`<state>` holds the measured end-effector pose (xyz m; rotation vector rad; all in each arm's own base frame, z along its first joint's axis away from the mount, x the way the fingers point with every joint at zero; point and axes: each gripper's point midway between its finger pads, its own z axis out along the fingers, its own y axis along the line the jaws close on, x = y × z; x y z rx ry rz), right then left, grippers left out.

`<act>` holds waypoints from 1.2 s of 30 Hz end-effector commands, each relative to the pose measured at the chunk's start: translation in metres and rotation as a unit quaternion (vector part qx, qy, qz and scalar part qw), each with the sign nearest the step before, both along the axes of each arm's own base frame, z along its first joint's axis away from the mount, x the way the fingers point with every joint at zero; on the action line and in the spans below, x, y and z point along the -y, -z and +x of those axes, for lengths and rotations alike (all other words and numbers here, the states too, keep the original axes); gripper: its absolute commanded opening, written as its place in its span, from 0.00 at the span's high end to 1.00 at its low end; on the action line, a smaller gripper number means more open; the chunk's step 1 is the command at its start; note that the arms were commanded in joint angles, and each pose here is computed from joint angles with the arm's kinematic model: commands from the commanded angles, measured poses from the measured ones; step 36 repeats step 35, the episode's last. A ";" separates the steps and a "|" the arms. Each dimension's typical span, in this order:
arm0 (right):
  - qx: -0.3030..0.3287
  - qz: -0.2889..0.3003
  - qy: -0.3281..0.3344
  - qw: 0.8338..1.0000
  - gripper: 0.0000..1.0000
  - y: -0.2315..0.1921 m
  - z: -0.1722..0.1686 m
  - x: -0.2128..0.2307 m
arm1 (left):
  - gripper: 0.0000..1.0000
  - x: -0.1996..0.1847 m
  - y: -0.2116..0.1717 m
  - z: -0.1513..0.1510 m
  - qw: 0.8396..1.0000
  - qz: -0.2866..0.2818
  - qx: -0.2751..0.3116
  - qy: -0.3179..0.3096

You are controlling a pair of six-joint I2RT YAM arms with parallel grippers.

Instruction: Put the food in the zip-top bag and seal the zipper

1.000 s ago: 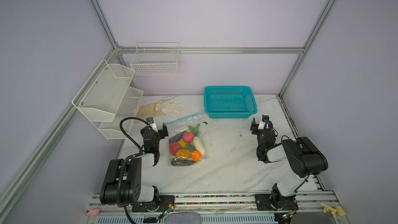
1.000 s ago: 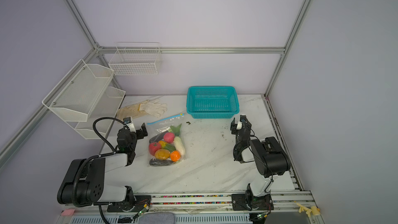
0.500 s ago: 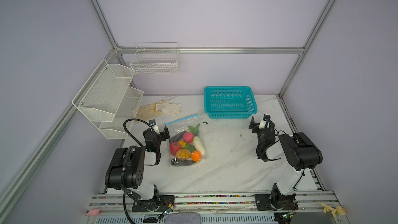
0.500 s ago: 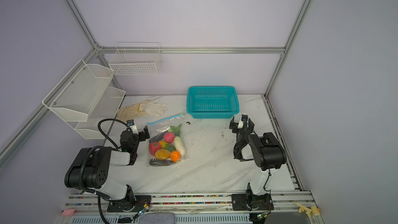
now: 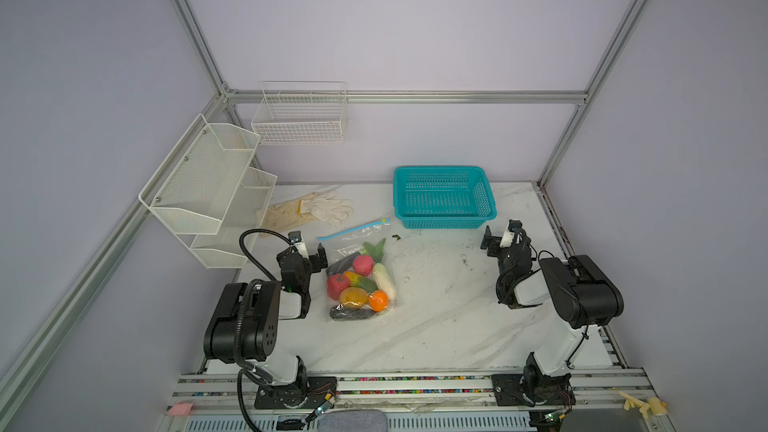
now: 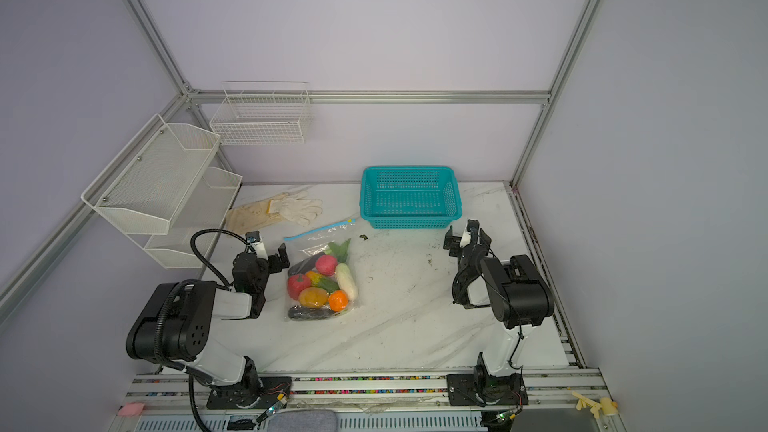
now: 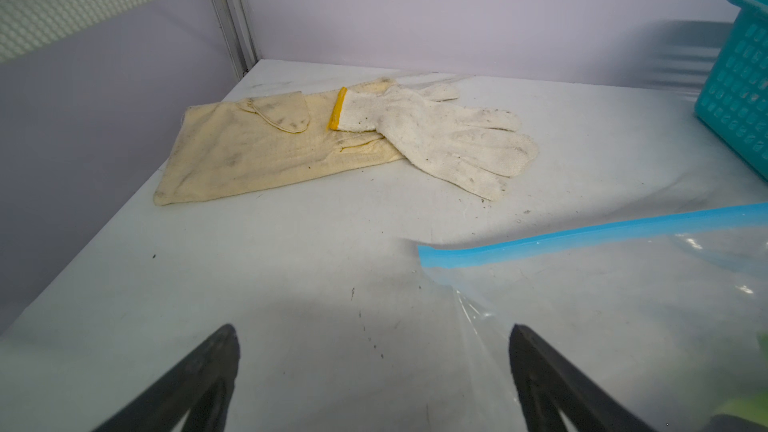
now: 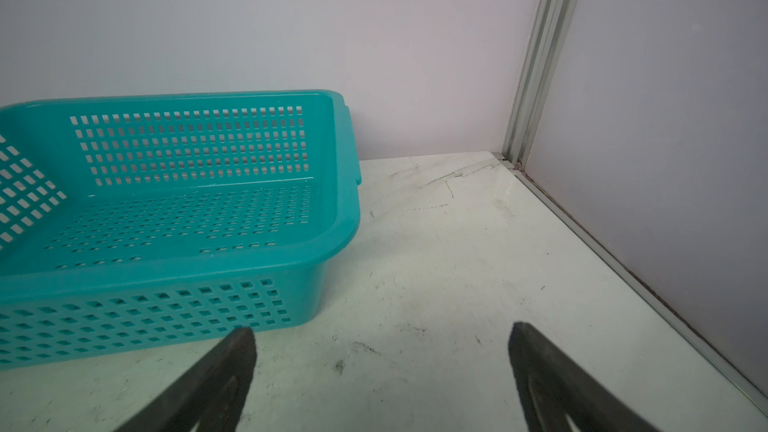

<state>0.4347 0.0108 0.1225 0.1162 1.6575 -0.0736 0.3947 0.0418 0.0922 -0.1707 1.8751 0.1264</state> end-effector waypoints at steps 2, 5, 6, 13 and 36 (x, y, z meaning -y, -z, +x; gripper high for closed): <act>0.013 0.018 -0.057 0.998 0.03 -0.011 0.008 -0.009 | 0.00 -0.001 -0.018 0.007 0.999 0.016 0.031 0.006; 0.011 0.017 -0.070 0.997 0.03 -0.011 0.008 -0.011 | 0.00 -0.001 -0.019 0.008 0.999 0.016 0.032 0.007; 0.012 0.017 -0.071 0.997 0.03 -0.011 0.009 -0.011 | 0.00 -0.001 -0.019 0.008 0.999 0.016 0.031 0.007; 0.011 0.018 -0.072 0.997 0.03 -0.010 0.008 -0.010 | 0.00 -0.001 -0.018 0.008 0.999 0.016 0.030 0.006; 0.005 0.010 -0.073 0.997 0.03 -0.009 0.011 -0.011 | 0.00 0.001 -0.021 0.006 0.999 0.018 0.034 0.008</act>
